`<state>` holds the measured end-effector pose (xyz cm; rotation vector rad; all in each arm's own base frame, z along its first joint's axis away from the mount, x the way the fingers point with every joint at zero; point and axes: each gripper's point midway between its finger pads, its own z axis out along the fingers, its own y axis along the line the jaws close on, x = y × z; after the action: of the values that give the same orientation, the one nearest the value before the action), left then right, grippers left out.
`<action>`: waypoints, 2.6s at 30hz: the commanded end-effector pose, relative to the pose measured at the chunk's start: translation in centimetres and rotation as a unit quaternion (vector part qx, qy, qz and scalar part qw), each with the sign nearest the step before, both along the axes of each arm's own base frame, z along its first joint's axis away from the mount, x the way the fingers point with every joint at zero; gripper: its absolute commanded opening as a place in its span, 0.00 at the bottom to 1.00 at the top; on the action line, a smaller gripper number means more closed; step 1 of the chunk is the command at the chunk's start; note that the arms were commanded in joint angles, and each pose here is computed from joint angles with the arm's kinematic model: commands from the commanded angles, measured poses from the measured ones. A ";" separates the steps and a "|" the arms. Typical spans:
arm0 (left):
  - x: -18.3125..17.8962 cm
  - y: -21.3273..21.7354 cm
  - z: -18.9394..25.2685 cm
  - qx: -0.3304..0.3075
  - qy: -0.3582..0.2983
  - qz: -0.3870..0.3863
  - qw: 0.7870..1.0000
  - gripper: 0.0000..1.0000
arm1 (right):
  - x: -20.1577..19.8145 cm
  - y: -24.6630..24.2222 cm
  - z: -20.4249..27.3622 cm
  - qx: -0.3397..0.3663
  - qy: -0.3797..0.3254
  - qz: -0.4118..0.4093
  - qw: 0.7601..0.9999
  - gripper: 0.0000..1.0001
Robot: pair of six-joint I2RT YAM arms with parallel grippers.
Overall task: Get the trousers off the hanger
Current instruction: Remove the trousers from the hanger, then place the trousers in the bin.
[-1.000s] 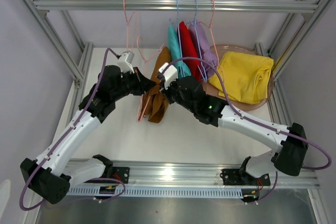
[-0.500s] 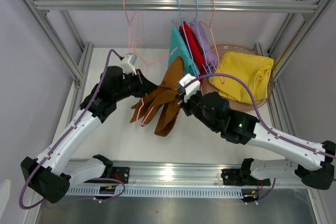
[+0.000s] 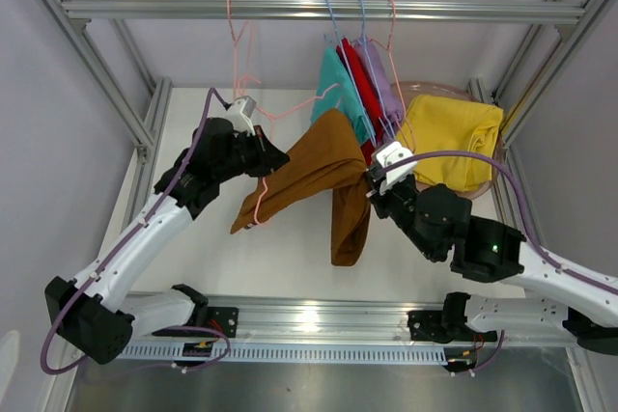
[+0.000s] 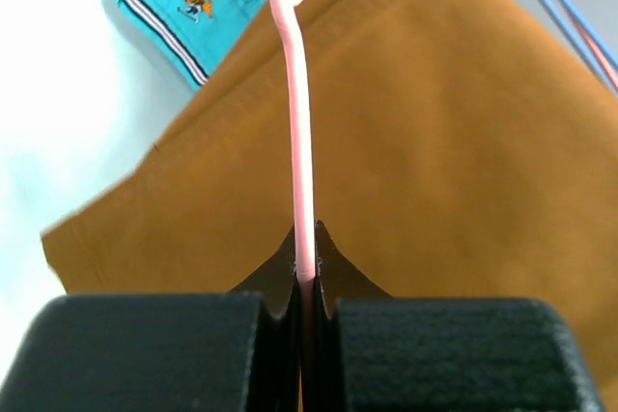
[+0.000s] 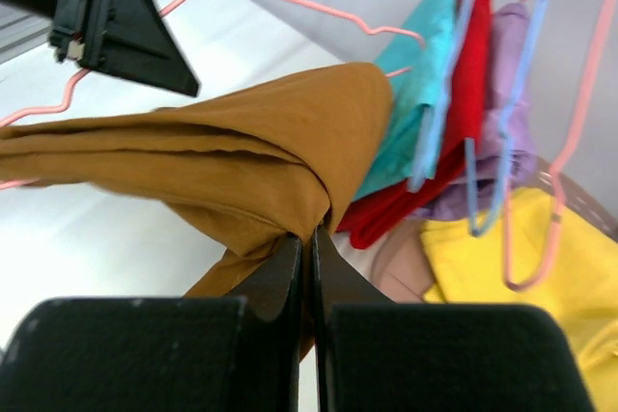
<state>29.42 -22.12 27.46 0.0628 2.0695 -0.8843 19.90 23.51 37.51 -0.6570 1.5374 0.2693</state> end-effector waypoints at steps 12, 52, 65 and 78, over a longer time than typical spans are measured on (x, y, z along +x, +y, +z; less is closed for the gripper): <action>2.3 0.8 2.1 0.018 -0.051 0.022 0.998 0.00 | -0.4 -13.9 11.4 0.134 -0.076 -0.181 0.971 0.00; 1.6 0.1 2.4 0.013 -0.050 0.003 0.999 0.01 | 0.5 -20.7 10.1 0.150 -0.115 -0.340 0.921 0.00; 1.1 -0.6 2.5 0.009 -0.048 -0.014 0.999 0.00 | 10.9 -22.2 10.7 0.225 -0.087 -0.380 0.893 0.00; 0.8 -1.1 3.0 0.008 -0.046 -0.032 0.998 0.00 | 15.9 -27.5 12.9 0.275 -0.108 -0.460 0.837 0.00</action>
<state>30.28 -22.40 27.56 0.1088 2.0747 -0.8507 36.92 -3.09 42.39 0.4077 1.5737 -0.2325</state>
